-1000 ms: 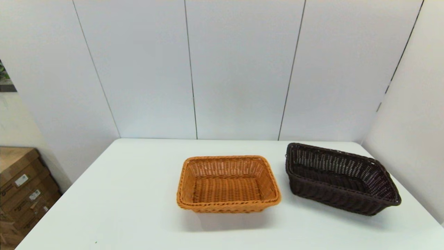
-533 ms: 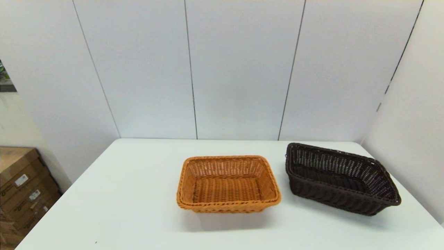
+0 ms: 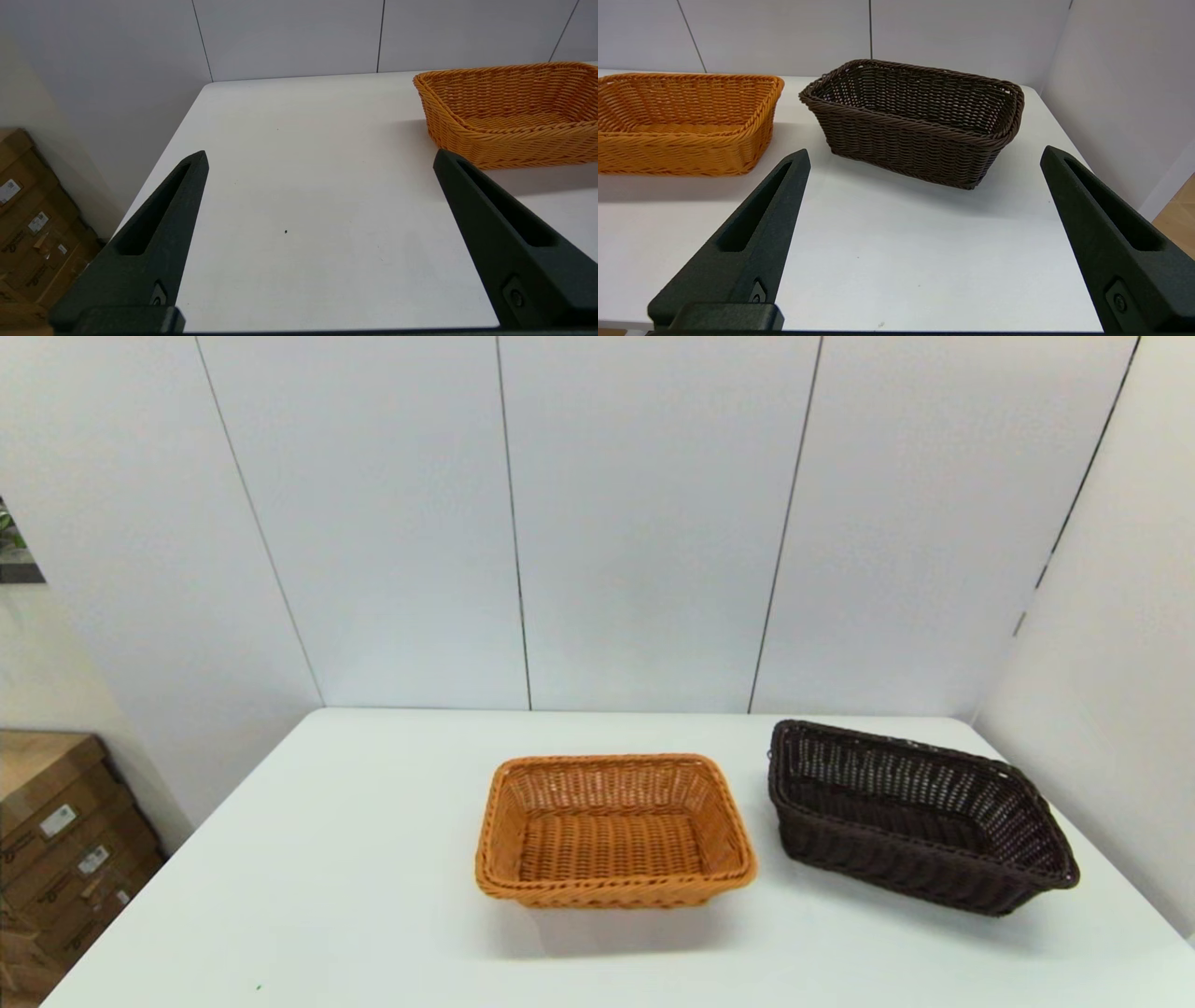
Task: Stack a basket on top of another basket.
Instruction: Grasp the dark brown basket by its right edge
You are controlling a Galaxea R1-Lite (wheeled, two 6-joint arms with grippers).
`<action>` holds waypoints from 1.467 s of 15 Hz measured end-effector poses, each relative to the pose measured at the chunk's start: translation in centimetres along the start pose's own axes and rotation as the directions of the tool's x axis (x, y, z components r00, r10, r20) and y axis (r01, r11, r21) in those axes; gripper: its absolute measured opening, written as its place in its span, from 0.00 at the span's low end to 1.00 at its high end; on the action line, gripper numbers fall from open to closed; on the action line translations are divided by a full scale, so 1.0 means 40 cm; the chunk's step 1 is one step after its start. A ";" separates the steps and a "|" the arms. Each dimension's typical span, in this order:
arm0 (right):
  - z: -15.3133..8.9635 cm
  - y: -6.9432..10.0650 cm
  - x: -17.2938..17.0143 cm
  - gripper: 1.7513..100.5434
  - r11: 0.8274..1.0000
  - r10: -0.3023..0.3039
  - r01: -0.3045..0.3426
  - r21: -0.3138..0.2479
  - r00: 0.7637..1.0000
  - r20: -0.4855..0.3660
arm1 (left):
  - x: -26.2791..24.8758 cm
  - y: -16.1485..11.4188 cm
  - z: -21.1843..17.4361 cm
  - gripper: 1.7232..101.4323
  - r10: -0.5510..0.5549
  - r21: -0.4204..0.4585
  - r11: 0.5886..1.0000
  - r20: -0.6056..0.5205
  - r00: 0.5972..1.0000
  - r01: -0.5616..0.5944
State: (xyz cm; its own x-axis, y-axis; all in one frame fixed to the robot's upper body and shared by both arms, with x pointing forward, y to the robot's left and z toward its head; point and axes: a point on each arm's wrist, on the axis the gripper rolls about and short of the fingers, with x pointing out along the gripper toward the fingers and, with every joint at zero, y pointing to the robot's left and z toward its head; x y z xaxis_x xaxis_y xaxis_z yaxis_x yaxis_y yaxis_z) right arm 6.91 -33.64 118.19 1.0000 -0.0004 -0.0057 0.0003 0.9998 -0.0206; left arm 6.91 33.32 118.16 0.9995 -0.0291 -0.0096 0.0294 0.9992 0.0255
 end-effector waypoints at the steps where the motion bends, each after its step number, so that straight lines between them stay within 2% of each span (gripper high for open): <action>1: 0.000 0.000 0.000 0.97 1.000 0.000 0.000 0.000 1.000 0.000 | 0.000 0.000 0.000 0.96 0.000 0.000 1.000 0.000 1.000 0.000; 11: 0.000 0.000 0.000 0.97 1.000 0.005 -0.005 -0.010 1.000 -0.002 | 0.000 0.000 0.000 0.96 0.000 0.000 1.000 0.000 1.000 0.000; 15: 0.009 0.001 -0.001 0.97 0.999 0.026 -0.025 -0.046 0.999 0.025 | 0.000 0.000 0.000 0.96 0.000 0.000 1.000 0.000 1.000 0.000; 16: 0.021 0.002 -0.005 0.97 0.998 0.044 -0.042 -0.047 0.998 0.043 | 0.000 0.000 0.000 0.96 0.000 0.000 1.000 0.000 1.000 0.000; 19: 0.066 0.008 -0.023 0.97 0.985 0.169 -0.165 -0.052 0.981 0.094 | 0.000 0.000 0.000 0.96 0.000 0.000 1.000 0.000 1.000 0.000; 22: 0.092 0.011 -0.042 0.97 0.974 0.226 -0.223 -0.052 0.971 0.075 | 0.000 0.000 0.000 0.96 0.000 0.000 1.000 0.000 1.000 0.000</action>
State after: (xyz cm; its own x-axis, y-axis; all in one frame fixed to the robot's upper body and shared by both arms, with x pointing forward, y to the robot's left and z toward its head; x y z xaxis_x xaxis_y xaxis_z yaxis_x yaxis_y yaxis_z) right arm 5.26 -33.13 121.86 0.9717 0.2272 0.0650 -0.2226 0.9723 -0.0708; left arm 6.91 33.32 118.16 0.9995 -0.0287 -0.0096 0.0290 0.9993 0.0255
